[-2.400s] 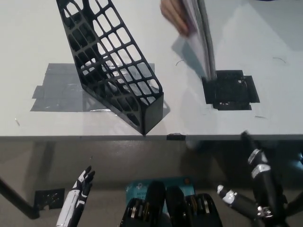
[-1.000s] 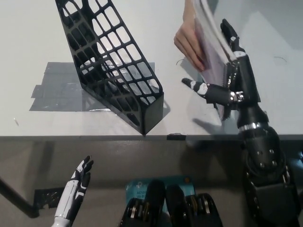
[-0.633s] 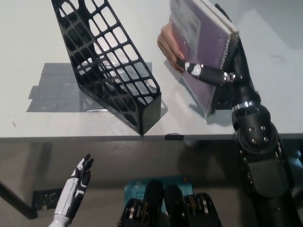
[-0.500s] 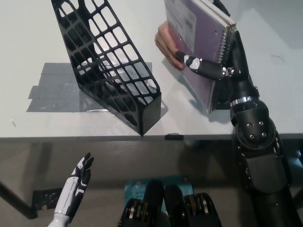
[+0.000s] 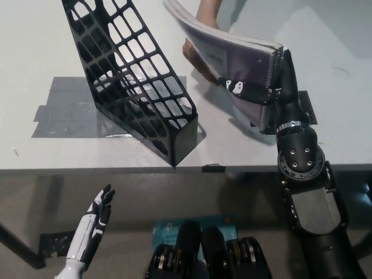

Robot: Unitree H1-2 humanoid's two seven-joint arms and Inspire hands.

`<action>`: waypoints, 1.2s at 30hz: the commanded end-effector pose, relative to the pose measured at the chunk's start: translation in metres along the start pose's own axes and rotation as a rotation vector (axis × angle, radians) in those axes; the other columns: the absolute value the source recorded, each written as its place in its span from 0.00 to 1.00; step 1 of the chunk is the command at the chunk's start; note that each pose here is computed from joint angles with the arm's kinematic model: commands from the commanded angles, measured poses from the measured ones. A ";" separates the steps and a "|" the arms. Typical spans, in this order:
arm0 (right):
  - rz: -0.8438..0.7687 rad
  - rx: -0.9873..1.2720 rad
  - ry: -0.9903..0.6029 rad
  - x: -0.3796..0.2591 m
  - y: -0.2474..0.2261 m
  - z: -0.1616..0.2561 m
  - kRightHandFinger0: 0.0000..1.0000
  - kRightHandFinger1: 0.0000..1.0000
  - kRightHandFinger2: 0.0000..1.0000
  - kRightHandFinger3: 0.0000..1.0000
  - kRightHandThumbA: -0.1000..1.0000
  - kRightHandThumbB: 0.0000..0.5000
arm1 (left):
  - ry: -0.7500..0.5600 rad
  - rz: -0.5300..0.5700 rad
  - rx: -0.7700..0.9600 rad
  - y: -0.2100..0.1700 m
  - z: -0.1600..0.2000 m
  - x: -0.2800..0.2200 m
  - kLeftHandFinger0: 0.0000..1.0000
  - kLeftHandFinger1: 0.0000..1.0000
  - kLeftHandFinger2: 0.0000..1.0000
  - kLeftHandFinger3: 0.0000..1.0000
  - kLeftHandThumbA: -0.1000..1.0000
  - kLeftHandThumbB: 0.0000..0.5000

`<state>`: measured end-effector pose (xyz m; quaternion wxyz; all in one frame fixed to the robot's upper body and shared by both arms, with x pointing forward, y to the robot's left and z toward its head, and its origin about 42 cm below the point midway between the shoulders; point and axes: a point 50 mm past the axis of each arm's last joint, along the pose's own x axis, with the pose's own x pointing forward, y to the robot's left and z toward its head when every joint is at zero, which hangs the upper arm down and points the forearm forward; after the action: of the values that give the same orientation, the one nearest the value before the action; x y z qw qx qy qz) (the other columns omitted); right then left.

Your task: A person hands a notebook to the robot and the robot grabs it with its right hand and places it in the magazine stand kept in the centre of the desk infront of it.

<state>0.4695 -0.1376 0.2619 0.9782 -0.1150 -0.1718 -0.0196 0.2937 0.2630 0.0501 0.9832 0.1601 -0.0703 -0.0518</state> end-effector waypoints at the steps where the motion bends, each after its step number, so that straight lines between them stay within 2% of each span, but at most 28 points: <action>1: -0.055 0.038 -0.039 0.017 -0.001 0.020 0.00 0.00 0.00 0.01 1.00 0.00 | -0.068 0.023 0.011 0.011 0.009 0.008 1.00 1.00 1.00 1.00 1.00 1.00; 3: -0.058 0.081 -0.027 0.018 -0.005 0.019 0.00 0.00 0.00 0.00 1.00 0.01 | -0.068 0.022 0.014 0.012 0.009 0.009 1.00 1.00 1.00 1.00 1.00 1.00; 6: -0.052 0.255 0.012 0.020 -0.013 0.020 0.00 0.00 0.00 0.00 1.00 0.12 | -0.067 0.021 0.020 0.012 0.009 0.009 1.00 1.00 1.00 1.00 1.00 1.00; 8: -0.049 0.366 0.006 0.021 -0.018 0.022 0.00 0.00 0.00 0.00 0.94 0.09 | -0.067 0.021 0.018 0.012 0.009 0.009 1.00 1.00 1.00 1.00 1.00 1.00; 11: -0.050 0.504 0.007 0.024 -0.029 0.034 0.00 0.00 0.00 0.00 0.93 0.05 | -0.067 0.021 0.014 0.012 0.009 0.009 1.00 1.00 1.00 1.00 1.00 1.00; 14: -0.059 0.604 -0.030 0.024 -0.042 0.056 0.00 0.00 0.00 0.00 0.98 0.17 | -0.073 0.018 0.018 0.012 0.010 0.011 1.00 1.00 1.00 1.00 1.00 1.00; 15: -0.057 0.678 -0.067 0.023 -0.048 0.070 0.00 0.00 0.00 0.00 0.96 0.24 | -0.075 0.017 0.020 0.012 0.011 0.012 1.00 1.00 1.00 1.00 1.00 1.00; 20: -0.065 0.788 -0.179 0.017 -0.065 0.107 0.00 0.00 0.00 0.00 0.92 0.21 | -0.077 0.012 0.024 0.013 0.011 0.014 1.00 1.00 1.00 1.00 1.00 1.00; 22: -0.063 0.830 -0.228 0.011 -0.073 0.127 0.00 0.00 0.00 0.00 0.93 0.14 | -0.077 0.012 0.026 0.012 0.011 0.014 1.00 1.00 1.00 1.00 1.00 1.00; 24: -0.067 0.841 -0.244 0.008 -0.075 0.135 0.00 0.00 0.00 0.00 0.94 0.14 | -0.077 0.013 0.023 0.012 0.011 0.014 0.99 1.00 1.00 1.00 1.00 1.00; 28: -0.056 0.854 -0.347 -0.003 -0.079 0.165 0.00 0.00 0.00 0.00 0.96 0.06 | -0.078 0.010 0.019 0.013 0.011 0.015 0.99 1.00 1.00 1.00 1.00 1.00; 36: -0.036 0.848 -0.366 -0.016 -0.060 0.185 0.00 0.00 0.00 0.00 0.91 0.05 | -0.080 0.005 0.021 0.012 0.012 0.017 0.99 1.00 1.00 1.00 1.00 1.00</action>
<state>0.4186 -0.1919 0.3469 0.9463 0.2292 -0.2229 -0.0470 0.2995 0.2648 0.0537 0.9820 0.1644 -0.0750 -0.0545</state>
